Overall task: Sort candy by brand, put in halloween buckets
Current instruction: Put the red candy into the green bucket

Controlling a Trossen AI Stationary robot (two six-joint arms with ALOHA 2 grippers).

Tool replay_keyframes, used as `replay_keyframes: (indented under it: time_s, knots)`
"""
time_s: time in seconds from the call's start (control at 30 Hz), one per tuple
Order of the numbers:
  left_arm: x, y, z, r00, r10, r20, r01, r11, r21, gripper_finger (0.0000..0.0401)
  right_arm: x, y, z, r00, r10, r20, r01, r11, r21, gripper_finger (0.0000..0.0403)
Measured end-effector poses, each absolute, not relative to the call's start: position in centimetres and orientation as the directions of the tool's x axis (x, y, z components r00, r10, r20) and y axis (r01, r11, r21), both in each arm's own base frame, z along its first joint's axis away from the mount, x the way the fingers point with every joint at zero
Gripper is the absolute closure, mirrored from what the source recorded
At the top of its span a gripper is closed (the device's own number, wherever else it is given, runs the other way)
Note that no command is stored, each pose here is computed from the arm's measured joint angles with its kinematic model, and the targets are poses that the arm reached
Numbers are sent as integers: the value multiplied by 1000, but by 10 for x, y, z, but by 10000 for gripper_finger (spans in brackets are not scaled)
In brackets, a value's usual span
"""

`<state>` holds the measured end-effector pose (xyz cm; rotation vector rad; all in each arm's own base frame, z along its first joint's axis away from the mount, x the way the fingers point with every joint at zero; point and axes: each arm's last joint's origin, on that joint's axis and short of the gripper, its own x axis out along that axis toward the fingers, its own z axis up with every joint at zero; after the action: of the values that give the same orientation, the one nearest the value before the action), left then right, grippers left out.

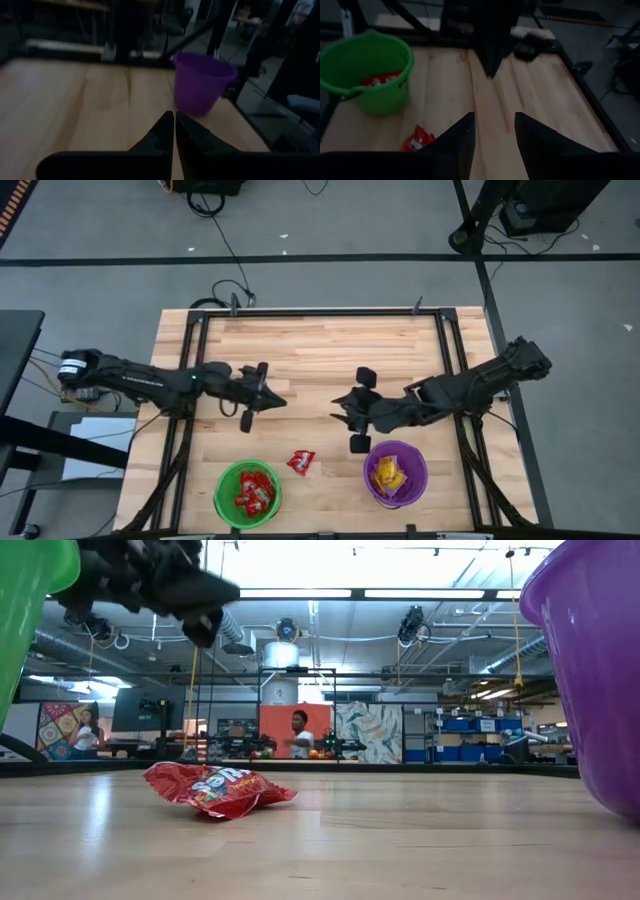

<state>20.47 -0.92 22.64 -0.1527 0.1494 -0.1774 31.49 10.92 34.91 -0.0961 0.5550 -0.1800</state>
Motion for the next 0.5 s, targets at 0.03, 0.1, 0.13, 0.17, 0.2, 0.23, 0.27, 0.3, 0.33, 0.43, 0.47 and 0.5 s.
replay_keyframes:
  time_s: [0.03,0.1,0.13,0.17,0.2,0.23,0.27,0.3,0.33,0.43,0.47,0.5]
  knots:
    - [207,-9,223,970,-186,-157,158,972,-176,378,312,109,353,841,-192,-505,144,981,-133,253]
    - [211,-9,216,964,-186,-192,148,969,-196,378,307,109,359,853,-185,-488,143,982,-122,253]
    - [212,-9,214,961,-186,-203,146,969,-199,378,305,108,361,856,-182,-484,142,983,-117,253]
    - [213,-10,213,960,-191,-207,150,968,-200,378,304,108,362,858,-178,-482,141,984,-113,253]
    - [214,-10,212,958,-202,-206,160,966,-201,378,304,108,362,857,-170,-486,133,985,-109,253]
    - [214,-10,212,956,-211,-202,171,964,-202,378,305,108,361,855,-162,-493,126,986,-106,253]
    - [214,-10,213,957,-220,-191,181,963,-201,378,308,107,358,849,-155,-505,119,988,-103,253]
    - [214,-11,216,959,-228,-167,194,961,-198,378,313,105,354,845,-147,-515,114,989,-95,253]
    - [214,-11,219,962,-236,-139,208,959,-194,378,317,104,350,837,-137,-530,107,990,-87,253]
    - [212,-11,230,968,-245,-44,234,956,-175,378,338,99,327,800,-102,-591,75,995,-69,253]
    - [211,-11,234,969,-245,-19,239,956,-169,378,346,97,318,790,-94,-606,69,996,-65,253]
    - [211,-11,237,970,-245,11,243,956,-163,378,354,96,310,784,-81,-616,56,997,-60,253]
